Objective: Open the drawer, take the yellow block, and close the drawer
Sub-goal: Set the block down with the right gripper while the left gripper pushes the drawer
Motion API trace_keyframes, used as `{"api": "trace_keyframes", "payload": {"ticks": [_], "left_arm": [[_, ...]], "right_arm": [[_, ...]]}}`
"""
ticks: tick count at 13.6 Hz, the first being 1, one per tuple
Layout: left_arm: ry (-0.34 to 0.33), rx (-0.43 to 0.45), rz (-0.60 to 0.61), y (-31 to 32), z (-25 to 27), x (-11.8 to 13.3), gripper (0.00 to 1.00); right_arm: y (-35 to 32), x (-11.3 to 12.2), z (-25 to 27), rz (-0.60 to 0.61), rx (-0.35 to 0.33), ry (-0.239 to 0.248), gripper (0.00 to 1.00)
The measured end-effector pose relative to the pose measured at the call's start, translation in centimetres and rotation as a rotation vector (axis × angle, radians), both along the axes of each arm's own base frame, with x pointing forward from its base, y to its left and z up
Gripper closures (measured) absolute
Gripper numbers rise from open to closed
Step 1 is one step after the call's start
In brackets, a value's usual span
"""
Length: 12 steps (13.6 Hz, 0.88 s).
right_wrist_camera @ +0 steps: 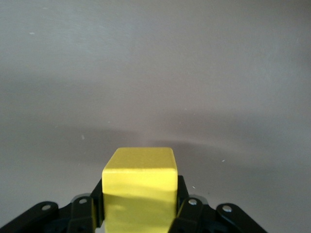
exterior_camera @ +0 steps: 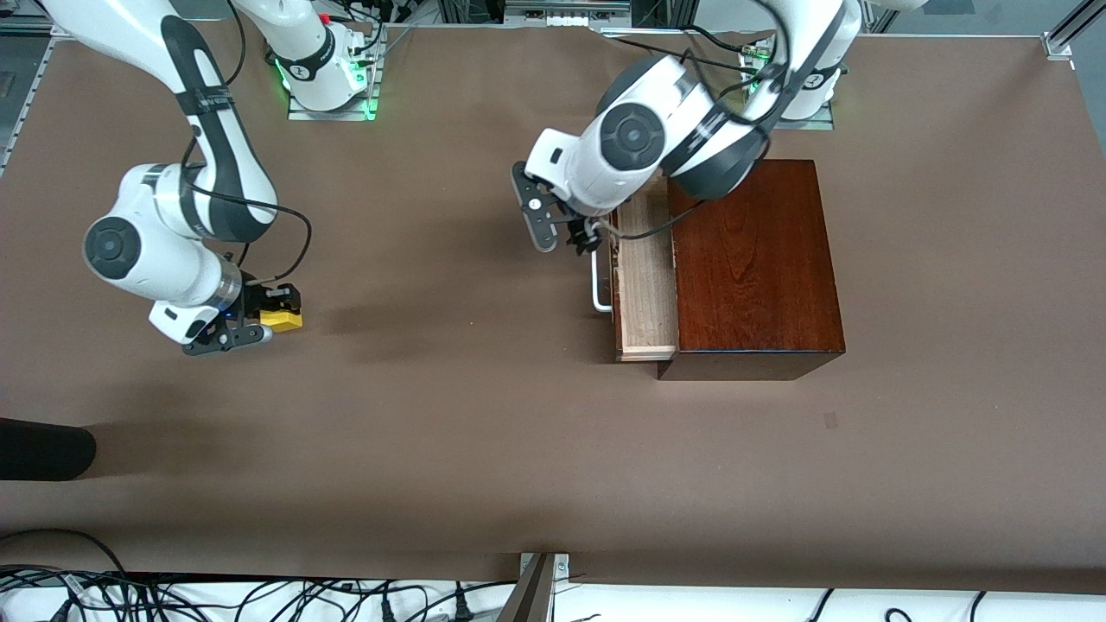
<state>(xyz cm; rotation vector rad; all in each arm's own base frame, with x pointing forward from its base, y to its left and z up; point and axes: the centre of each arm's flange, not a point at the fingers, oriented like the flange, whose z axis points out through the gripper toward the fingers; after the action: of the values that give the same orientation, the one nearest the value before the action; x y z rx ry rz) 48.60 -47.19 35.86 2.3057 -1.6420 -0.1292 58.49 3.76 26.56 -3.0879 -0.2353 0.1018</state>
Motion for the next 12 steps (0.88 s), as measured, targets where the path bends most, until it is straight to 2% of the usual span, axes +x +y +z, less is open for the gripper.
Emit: {"api": "trace_keyframes", "payload": {"ticks": [2,4,5,9,12], "left_arm": [[-0.017,0.014,-0.100,-0.4,-4.2,0.8,0.00],[-0.070,0.070,-0.195,-1.1,-6.2,1.2,0.00],[-0.087,0.101,-0.236,-1.3,-6.3,1.1,0.00],[-0.088,0.214,-0.382,-0.6,-5.8,0.7,0.00],[-0.088,0.223,-0.454,-0.4,-5.8,0.6,0.00]], "right_arm": [[0.5,-1.1,-2.2,-0.046,-0.006,-0.005,0.44],[1.3,-1.9,-4.4,-0.067,-0.010,-0.012,0.44],[1.4,-2.4,-5.3,-0.069,-0.012,-0.014,0.44],[1.3,-3.5,-6.7,-0.070,-0.017,-0.007,0.44],[1.2,-3.5,-6.7,-0.070,-0.017,-0.006,0.44]]}}
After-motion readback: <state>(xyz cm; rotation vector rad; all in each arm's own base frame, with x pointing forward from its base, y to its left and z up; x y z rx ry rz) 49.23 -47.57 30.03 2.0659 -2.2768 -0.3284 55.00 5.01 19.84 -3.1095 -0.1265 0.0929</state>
